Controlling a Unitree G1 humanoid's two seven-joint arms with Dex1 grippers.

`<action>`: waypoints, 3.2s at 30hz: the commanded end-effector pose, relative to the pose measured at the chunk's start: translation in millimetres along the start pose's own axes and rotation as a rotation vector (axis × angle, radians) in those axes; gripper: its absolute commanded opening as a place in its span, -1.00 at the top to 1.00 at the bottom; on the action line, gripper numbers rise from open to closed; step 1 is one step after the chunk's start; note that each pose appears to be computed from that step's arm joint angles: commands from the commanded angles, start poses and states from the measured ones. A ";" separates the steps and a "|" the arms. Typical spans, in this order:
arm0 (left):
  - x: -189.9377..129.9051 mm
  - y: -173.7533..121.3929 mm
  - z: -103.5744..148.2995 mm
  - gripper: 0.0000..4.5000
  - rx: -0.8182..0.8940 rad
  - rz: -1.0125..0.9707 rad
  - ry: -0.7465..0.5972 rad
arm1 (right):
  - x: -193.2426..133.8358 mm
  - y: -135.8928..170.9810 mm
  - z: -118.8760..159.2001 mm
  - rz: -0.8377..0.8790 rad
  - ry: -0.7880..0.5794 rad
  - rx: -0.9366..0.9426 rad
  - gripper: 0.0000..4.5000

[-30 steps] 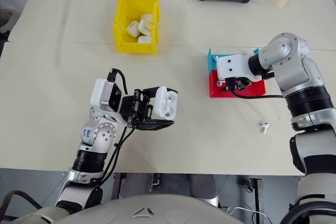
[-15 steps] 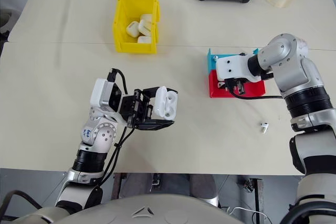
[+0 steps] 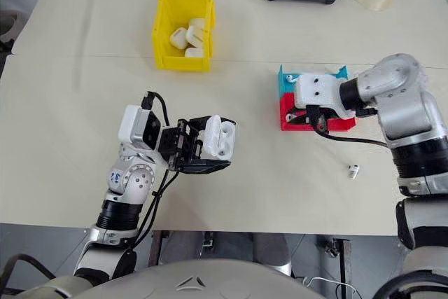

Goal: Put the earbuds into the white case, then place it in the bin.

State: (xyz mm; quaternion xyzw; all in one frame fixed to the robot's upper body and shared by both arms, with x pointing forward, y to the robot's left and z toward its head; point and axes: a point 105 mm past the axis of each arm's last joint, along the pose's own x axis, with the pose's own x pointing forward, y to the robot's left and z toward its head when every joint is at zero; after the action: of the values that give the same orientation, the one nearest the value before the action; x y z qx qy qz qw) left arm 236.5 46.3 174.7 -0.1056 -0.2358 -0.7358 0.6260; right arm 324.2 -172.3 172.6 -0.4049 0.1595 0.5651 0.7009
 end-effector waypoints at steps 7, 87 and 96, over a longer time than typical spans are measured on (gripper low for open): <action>-2.5 3.1 6.5 -0.25 -0.008 -0.014 -0.020 | -29.7 6.9 61.9 -0.286 -0.655 0.140 0.77; 16.9 26.8 28.0 -0.25 0.015 -0.028 -0.103 | 20.5 78.5 103.8 -0.162 -1.039 0.280 0.77; 24.4 22.7 23.9 -0.25 -0.002 -0.061 -0.113 | 8.7 83.2 89.2 -0.182 -0.988 0.259 0.77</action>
State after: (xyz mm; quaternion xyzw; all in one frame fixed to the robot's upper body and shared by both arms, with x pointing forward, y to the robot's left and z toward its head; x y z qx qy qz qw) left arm 254.3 29.7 180.1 -0.1506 -0.1964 -0.7556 0.6065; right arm 231.7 -93.6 210.1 -0.0057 -0.2066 0.5912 0.7796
